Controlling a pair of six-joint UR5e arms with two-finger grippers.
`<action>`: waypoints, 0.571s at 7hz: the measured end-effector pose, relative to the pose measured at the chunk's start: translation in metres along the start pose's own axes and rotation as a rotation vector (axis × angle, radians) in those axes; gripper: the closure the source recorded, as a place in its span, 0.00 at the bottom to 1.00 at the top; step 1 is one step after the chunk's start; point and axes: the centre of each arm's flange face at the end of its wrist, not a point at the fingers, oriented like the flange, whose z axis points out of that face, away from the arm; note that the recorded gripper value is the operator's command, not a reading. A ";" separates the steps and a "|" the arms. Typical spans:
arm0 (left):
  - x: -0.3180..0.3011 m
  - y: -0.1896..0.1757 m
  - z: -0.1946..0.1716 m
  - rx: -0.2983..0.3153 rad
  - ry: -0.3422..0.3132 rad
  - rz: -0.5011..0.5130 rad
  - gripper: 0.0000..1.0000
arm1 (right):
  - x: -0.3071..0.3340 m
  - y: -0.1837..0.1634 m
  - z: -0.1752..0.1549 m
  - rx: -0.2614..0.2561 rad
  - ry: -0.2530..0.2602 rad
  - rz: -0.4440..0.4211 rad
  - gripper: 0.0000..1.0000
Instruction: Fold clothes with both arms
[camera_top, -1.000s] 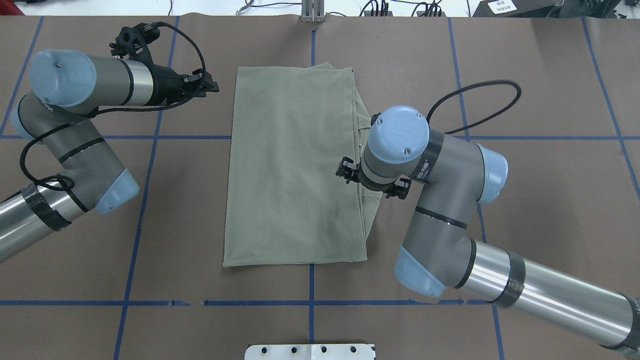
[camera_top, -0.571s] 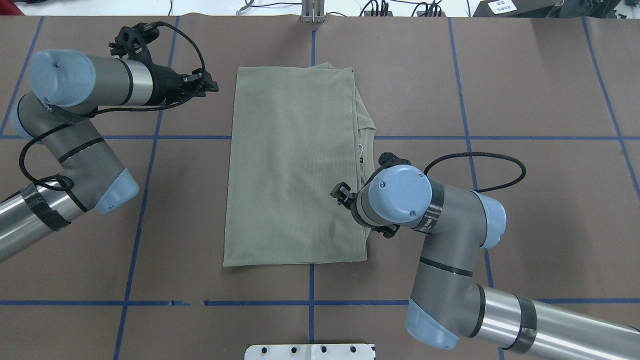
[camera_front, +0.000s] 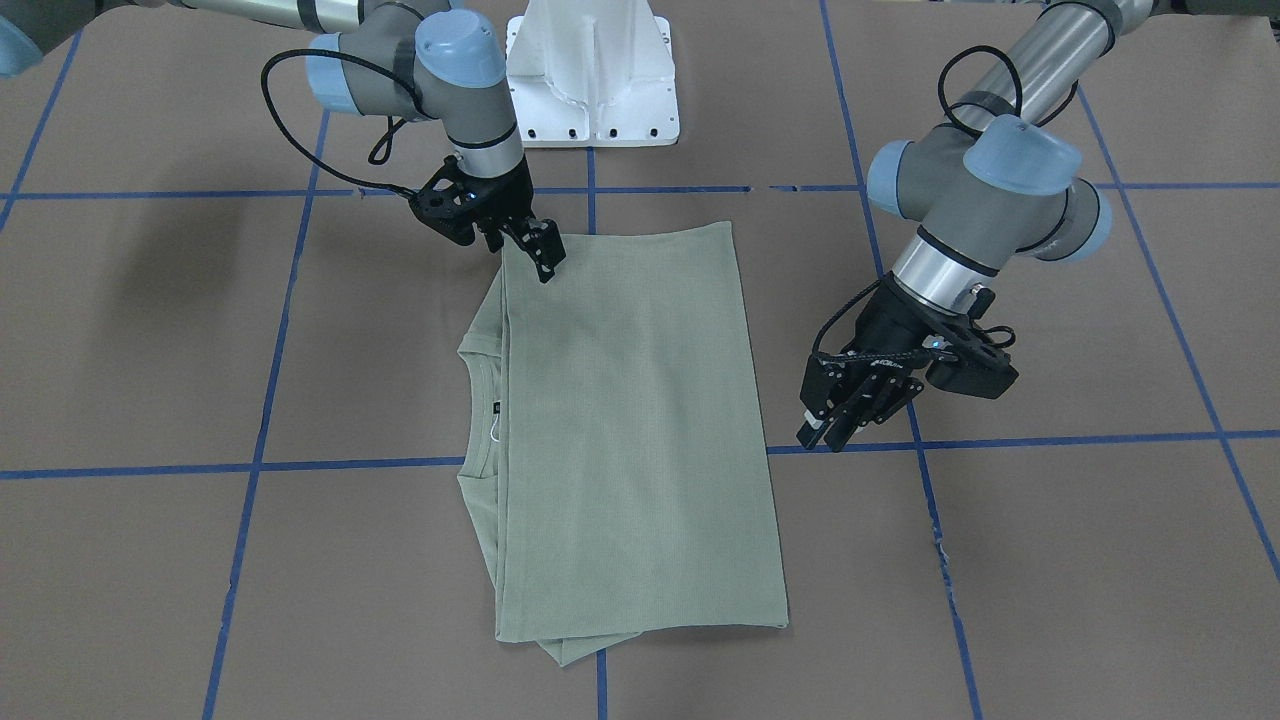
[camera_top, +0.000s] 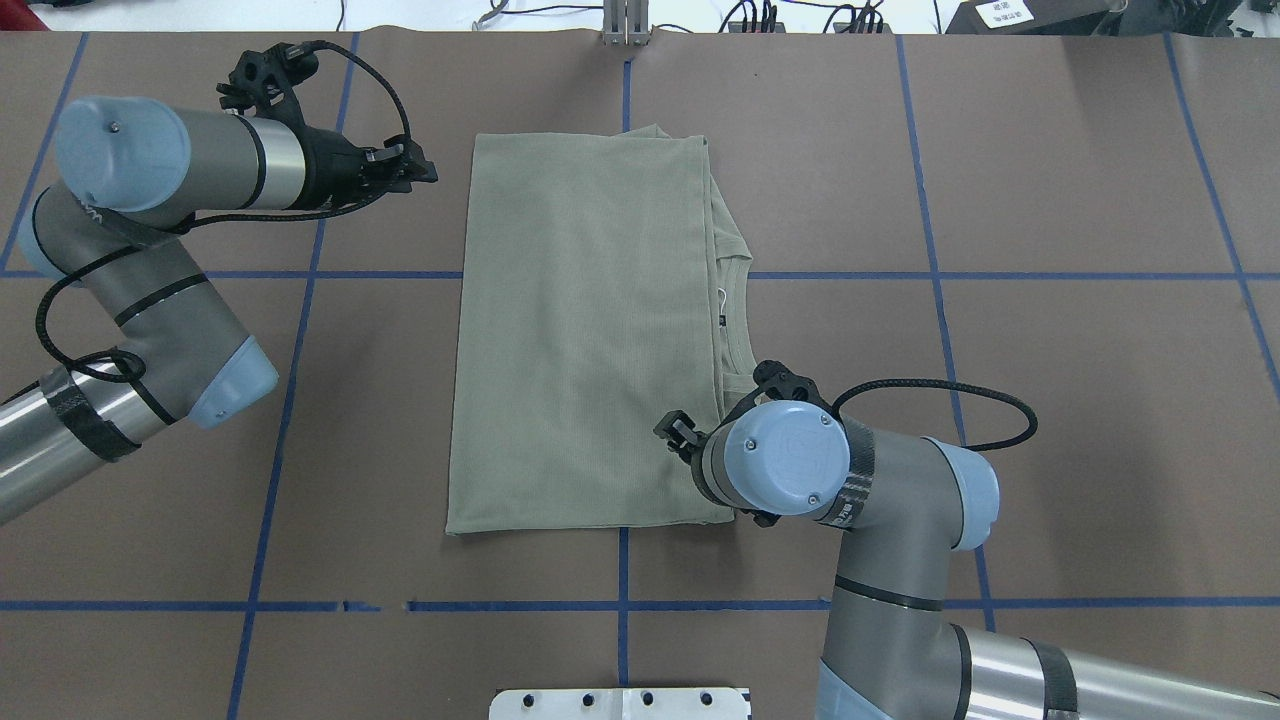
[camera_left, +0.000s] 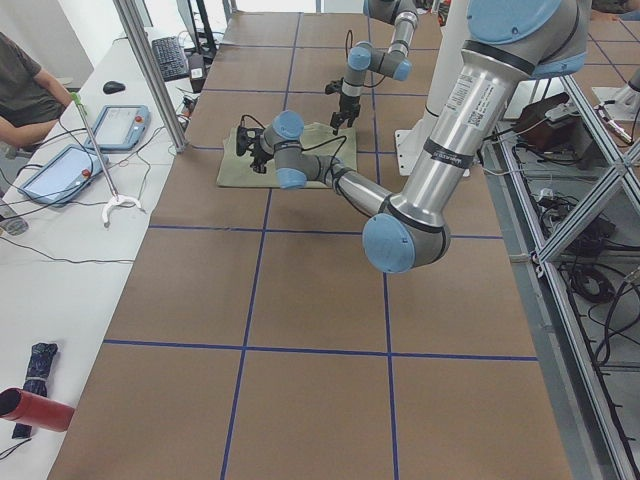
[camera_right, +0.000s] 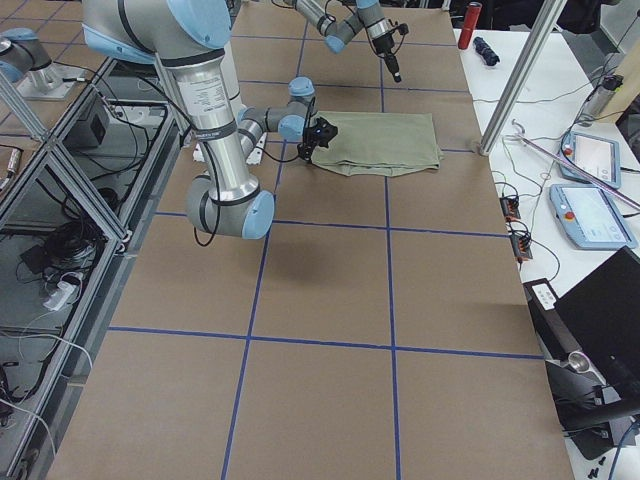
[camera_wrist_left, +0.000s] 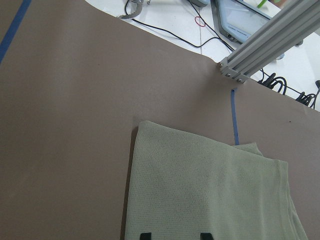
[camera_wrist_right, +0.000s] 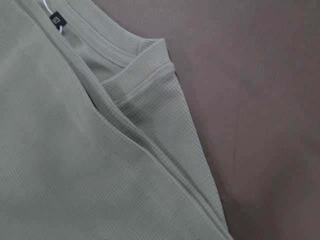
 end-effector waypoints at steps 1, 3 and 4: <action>0.001 0.000 -0.001 0.000 0.000 -0.002 0.56 | 0.004 -0.001 0.002 0.003 0.005 0.000 0.24; 0.004 0.000 -0.003 0.000 -0.002 -0.004 0.56 | 0.011 -0.002 0.007 0.006 0.019 -0.002 0.46; 0.005 0.000 -0.004 0.000 -0.002 -0.004 0.56 | 0.014 -0.001 0.008 0.006 0.023 -0.004 0.75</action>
